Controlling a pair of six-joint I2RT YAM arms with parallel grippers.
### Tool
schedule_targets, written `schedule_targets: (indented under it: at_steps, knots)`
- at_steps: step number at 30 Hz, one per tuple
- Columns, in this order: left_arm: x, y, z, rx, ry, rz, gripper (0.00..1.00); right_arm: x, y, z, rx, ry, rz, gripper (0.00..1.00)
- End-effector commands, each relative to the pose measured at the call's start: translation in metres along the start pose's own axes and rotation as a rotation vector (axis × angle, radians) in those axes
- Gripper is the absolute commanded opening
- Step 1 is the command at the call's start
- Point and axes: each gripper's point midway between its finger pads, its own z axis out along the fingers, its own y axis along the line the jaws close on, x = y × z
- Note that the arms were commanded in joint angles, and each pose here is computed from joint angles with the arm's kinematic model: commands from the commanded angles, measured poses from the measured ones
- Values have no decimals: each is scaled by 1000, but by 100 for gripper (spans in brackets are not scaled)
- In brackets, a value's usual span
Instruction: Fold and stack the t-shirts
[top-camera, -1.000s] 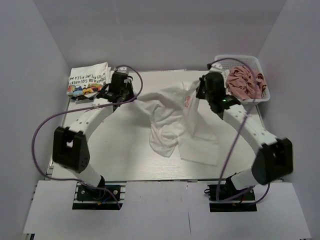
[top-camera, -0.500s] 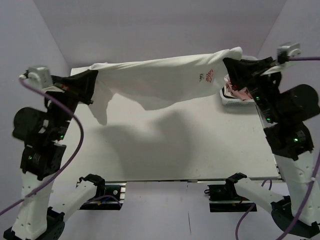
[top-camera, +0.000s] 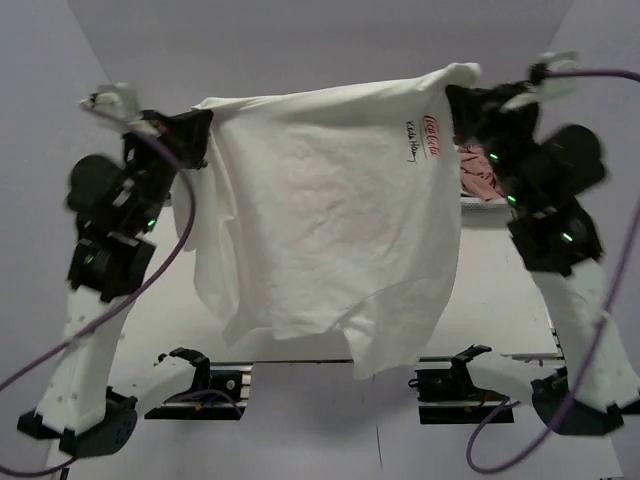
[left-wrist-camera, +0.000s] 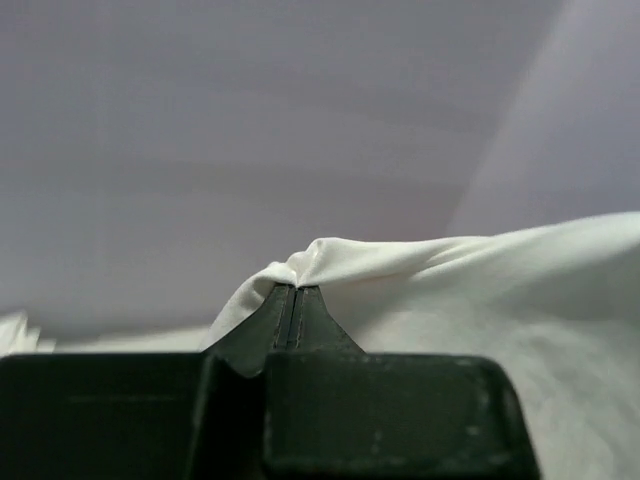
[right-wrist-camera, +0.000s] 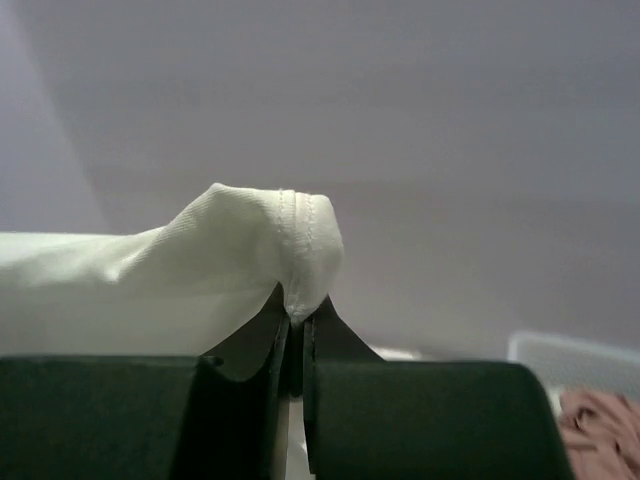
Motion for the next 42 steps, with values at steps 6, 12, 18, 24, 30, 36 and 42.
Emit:
schedule_targets:
  at_steps: [6,12,18,24,30,36,42]
  knots:
    - [327,204,64,-774,643,1,66,328,-143,71,464,571,-58,0]
    - [400,242,58,-917,893,43,100,463,-169,70,484,941,15,90]
    - [413,215,23,-827,961,-11,100,468,-136,44,377,934,75,90]
    - [415,208,-54,-946,1014,-94,100,453,-109,1,333,883,152,90]
    - [395,219,-115,-1116,944,-174,100,459,-81,-55,339,951,176,90]
    - [426,236,-165,-1260,1014,-266,100,441,-66,-86,372,929,186,90]
    - [447,241,-170,-1228,1015,-332,91,447,-63,-113,416,961,167,90]
